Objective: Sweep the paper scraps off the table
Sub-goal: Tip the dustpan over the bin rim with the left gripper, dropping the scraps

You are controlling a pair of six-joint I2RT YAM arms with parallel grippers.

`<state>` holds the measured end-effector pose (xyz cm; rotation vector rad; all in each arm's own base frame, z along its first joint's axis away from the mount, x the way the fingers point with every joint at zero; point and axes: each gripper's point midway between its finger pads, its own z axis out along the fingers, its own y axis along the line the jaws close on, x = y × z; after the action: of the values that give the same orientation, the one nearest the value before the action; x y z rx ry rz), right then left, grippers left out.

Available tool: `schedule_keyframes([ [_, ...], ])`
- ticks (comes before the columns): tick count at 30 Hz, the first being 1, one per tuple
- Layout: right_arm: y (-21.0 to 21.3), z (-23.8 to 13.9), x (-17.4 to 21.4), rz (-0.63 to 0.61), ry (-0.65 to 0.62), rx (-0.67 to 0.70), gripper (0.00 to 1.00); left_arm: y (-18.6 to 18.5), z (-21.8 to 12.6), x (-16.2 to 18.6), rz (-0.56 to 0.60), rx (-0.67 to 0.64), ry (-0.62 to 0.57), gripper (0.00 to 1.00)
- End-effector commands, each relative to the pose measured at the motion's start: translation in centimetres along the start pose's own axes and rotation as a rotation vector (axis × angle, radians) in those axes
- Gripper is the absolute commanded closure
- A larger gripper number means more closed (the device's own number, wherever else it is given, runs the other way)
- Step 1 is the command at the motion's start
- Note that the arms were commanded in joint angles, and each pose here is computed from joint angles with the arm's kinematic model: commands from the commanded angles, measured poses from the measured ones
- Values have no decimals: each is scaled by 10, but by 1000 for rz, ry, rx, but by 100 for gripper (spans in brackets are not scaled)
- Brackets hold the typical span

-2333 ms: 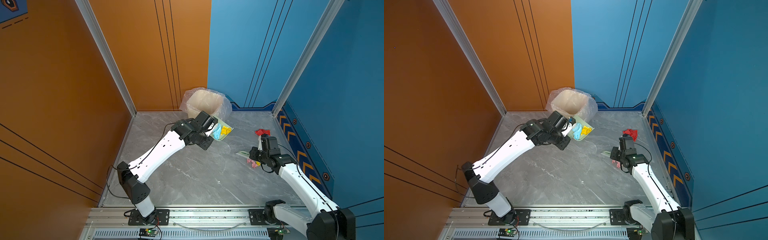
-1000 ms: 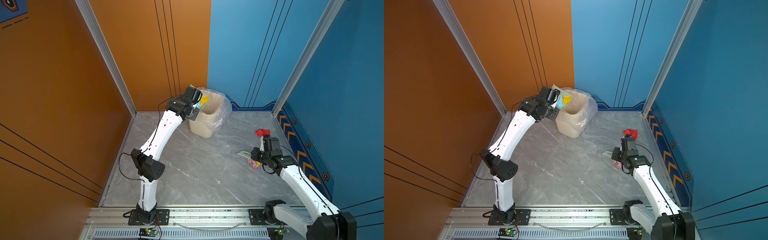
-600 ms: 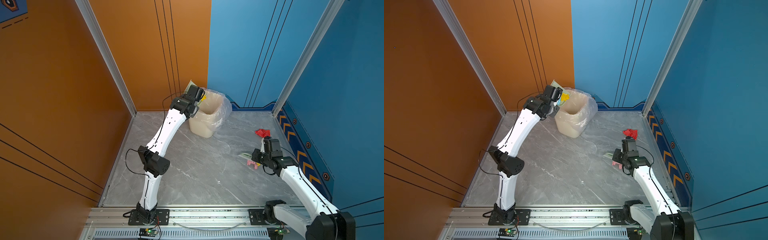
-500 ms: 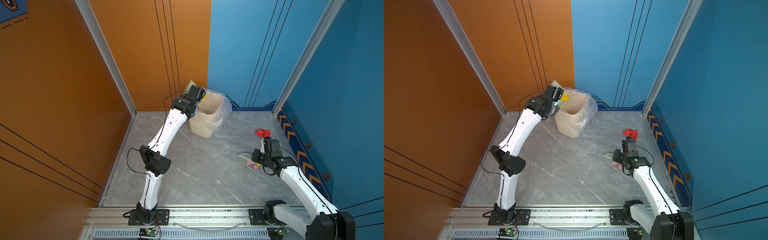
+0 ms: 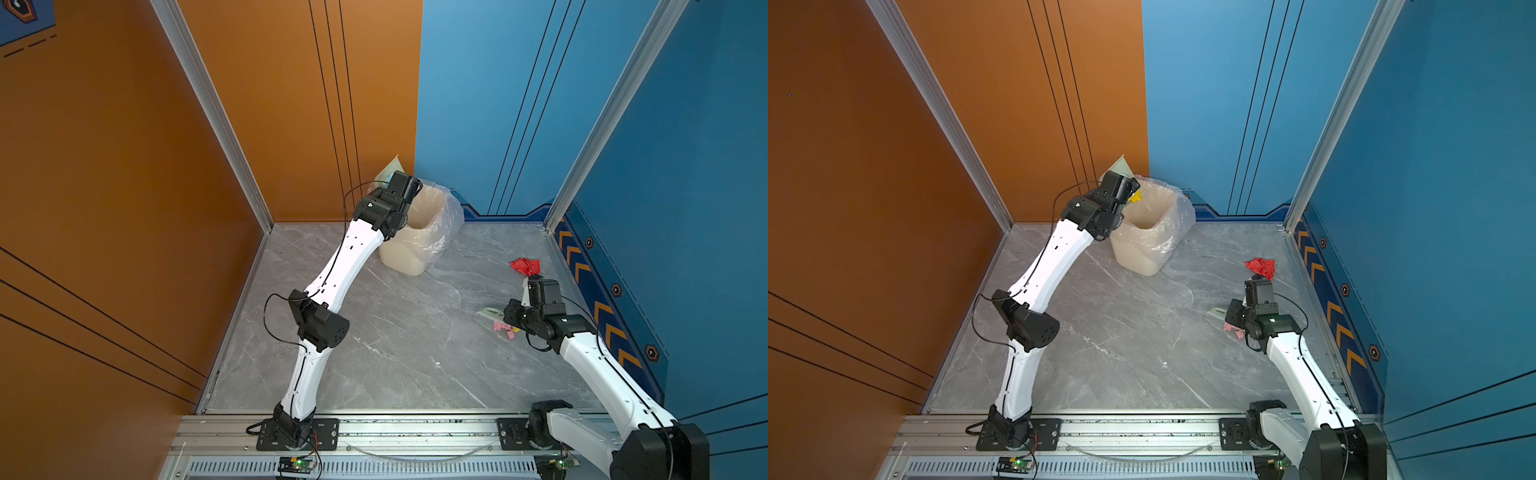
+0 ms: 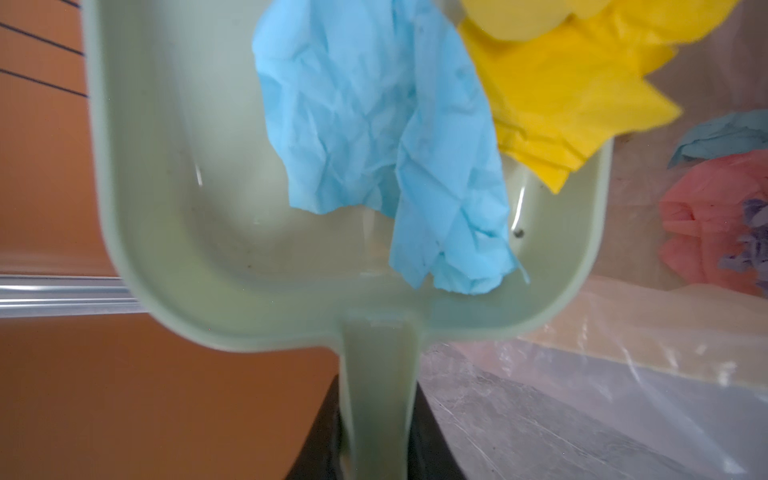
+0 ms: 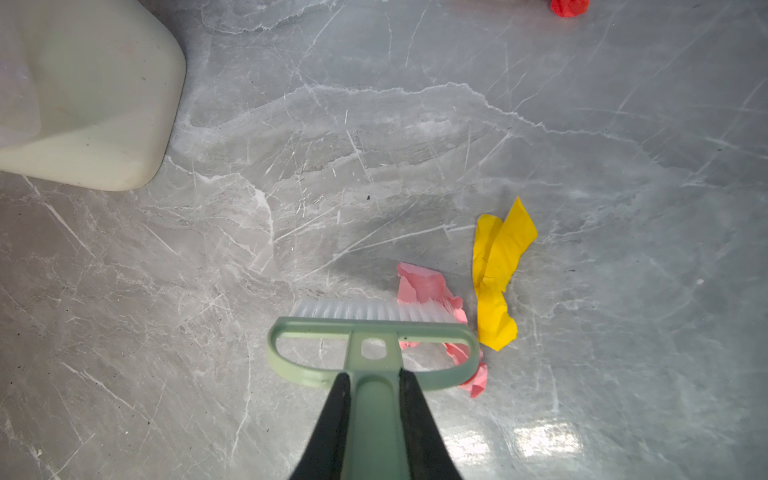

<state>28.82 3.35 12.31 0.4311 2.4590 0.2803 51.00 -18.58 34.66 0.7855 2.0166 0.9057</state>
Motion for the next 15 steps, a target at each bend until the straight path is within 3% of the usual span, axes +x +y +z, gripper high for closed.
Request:
schedule_keyframes([
  [1, 0, 1, 0, 11, -6, -15, 100, 4, 3, -8, 55, -56, -1, 100],
  [15, 0, 2, 0, 8, -3, -27, 100, 10, 8, -13, 316, -159, 40, 100],
])
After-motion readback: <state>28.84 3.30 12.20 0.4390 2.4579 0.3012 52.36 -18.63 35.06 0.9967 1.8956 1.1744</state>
